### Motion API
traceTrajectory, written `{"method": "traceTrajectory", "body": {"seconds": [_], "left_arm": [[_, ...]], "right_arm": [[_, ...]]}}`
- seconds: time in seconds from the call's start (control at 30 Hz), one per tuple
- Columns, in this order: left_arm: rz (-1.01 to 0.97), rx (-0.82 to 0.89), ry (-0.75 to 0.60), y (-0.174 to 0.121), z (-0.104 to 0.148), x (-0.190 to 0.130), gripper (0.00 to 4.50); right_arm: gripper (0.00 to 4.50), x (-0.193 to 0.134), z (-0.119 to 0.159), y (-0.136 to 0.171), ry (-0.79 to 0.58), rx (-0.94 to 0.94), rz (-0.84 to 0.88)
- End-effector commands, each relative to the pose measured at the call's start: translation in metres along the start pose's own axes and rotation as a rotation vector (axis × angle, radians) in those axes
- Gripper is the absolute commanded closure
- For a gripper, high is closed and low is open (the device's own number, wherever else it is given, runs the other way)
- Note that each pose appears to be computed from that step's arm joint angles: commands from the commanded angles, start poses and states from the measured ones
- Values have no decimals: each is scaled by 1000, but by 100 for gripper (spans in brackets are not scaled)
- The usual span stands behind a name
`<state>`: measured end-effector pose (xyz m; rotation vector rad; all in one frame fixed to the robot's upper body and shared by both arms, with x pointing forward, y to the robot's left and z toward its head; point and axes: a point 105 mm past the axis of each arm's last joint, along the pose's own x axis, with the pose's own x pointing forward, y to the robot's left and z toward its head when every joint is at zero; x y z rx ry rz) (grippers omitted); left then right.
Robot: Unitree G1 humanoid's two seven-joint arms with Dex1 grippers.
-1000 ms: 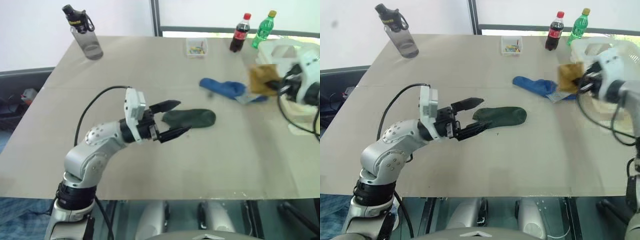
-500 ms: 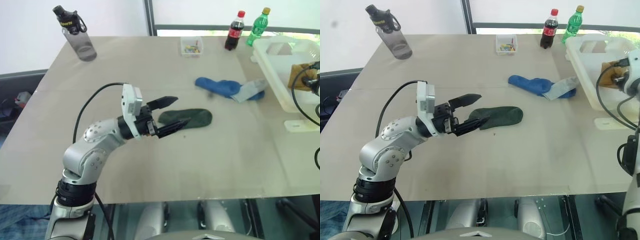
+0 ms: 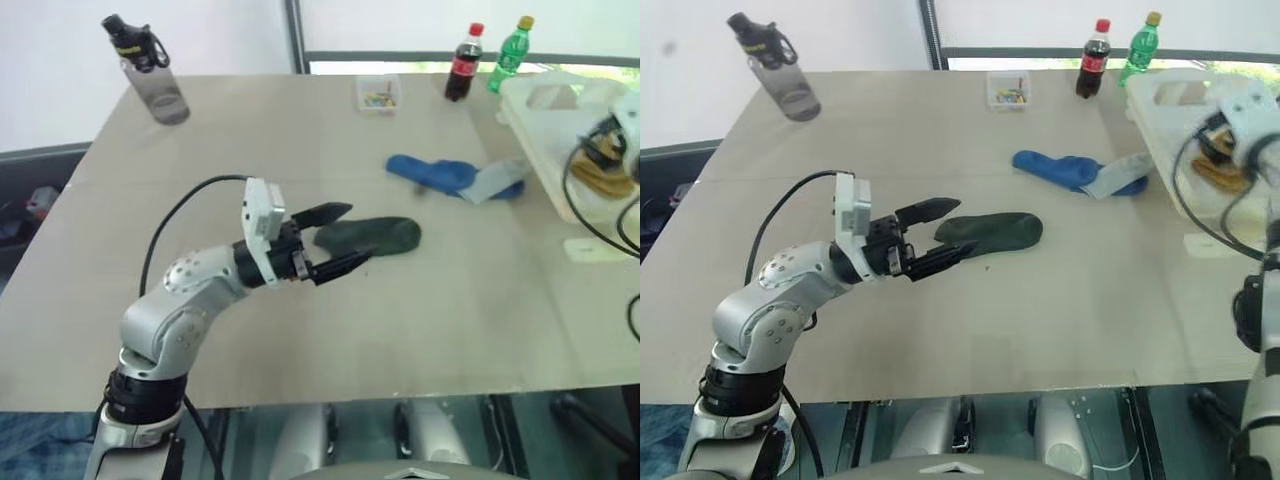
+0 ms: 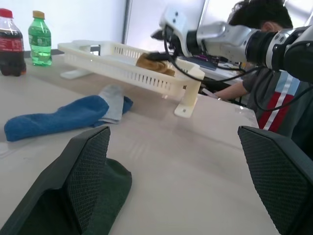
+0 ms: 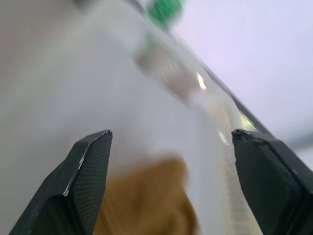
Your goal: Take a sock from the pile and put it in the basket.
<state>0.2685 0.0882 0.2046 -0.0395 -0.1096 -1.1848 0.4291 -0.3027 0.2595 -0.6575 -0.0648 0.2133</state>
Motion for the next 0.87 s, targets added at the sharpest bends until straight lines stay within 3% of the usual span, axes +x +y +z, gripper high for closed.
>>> {"method": "traceTrajectory", "body": {"seconds": [0.03, 0.13, 0.23, 0.53, 0.67, 0.87], "left_arm": [[15, 41, -29, -7, 11, -8, 0], [66, 31, -28, -9, 4, -17, 0], [121, 11, -32, -13, -2, -26, 0], [340, -8, 25, -22, -34, -66, 0], [498, 17, 205, -22, -71, -87, 0], [561, 54, 213, -22, -72, -102, 0]], "right_arm": [[49, -12, 27, 60, -187, 149, 275], [49, -51, 11, 140, -177, 324, 554], [49, -83, -7, 173, -122, 380, 655], [49, -131, -25, 158, -121, 522, 686], [49, -142, -33, 152, -113, 524, 724], [49, -147, -44, 153, -89, 466, 762]]}}
